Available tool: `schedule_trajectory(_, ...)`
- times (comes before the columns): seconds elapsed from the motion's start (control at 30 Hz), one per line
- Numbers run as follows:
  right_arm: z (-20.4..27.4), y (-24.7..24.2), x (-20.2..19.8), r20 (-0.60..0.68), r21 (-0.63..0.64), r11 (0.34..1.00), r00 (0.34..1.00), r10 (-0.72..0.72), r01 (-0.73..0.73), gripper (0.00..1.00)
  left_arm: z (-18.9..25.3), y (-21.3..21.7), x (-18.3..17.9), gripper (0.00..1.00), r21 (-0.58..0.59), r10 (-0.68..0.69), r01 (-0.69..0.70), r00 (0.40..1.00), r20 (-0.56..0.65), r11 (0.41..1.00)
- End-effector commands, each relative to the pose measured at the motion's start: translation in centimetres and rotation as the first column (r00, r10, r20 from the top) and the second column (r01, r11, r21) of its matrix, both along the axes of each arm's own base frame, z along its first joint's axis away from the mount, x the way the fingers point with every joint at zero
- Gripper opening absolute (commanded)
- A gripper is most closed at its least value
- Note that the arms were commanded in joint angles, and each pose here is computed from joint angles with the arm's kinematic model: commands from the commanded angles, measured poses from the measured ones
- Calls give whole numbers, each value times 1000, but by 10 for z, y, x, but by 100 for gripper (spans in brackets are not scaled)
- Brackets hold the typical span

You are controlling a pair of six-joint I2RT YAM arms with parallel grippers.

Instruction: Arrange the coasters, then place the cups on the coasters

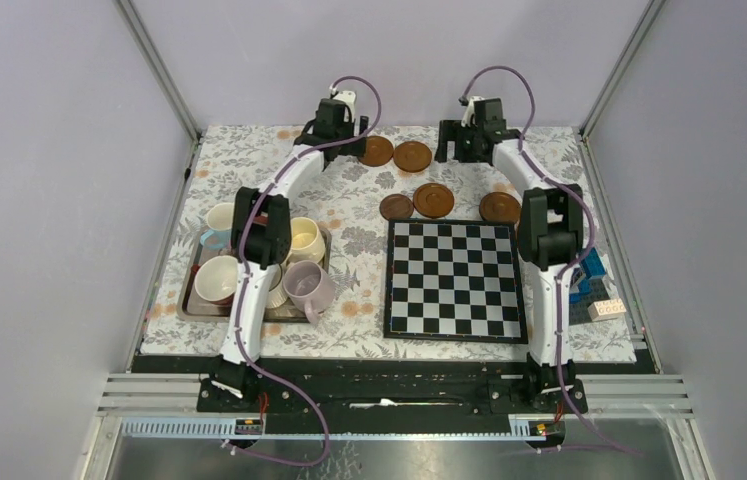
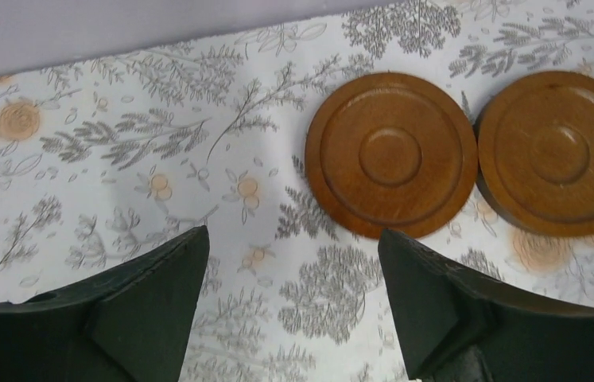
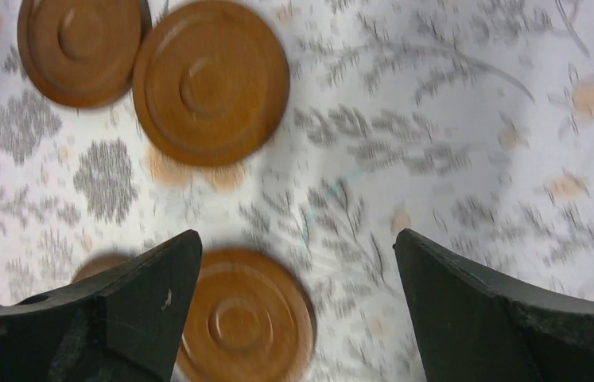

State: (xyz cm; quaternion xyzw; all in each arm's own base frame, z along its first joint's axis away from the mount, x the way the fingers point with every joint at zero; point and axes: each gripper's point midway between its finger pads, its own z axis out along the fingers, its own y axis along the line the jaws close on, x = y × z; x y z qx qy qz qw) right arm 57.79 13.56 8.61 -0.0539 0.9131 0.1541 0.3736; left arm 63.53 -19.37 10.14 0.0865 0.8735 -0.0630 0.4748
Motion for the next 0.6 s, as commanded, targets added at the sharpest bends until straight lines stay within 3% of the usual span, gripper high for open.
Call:
schedule_trajectory(0.0, 0, 27, 38, 37, 7, 999, 999, -36, 36, 97, 32, -12, 36, 84, -72, 38, -27, 987, 157, 997)
schedule_trajectory(0.2, -12, 47, 70, 76, -7, 999, 996, -38, 39, 86, 19, -20, 50, 83, -69, 21, -8, 982, 189, 998)
schedule_trajectory(0.57, -33, 73, 82, 158, -45, 999, 987, -8, 16, 84, -12, -30, 56, 82, 13, -30, 28, 979, 200, 1000)
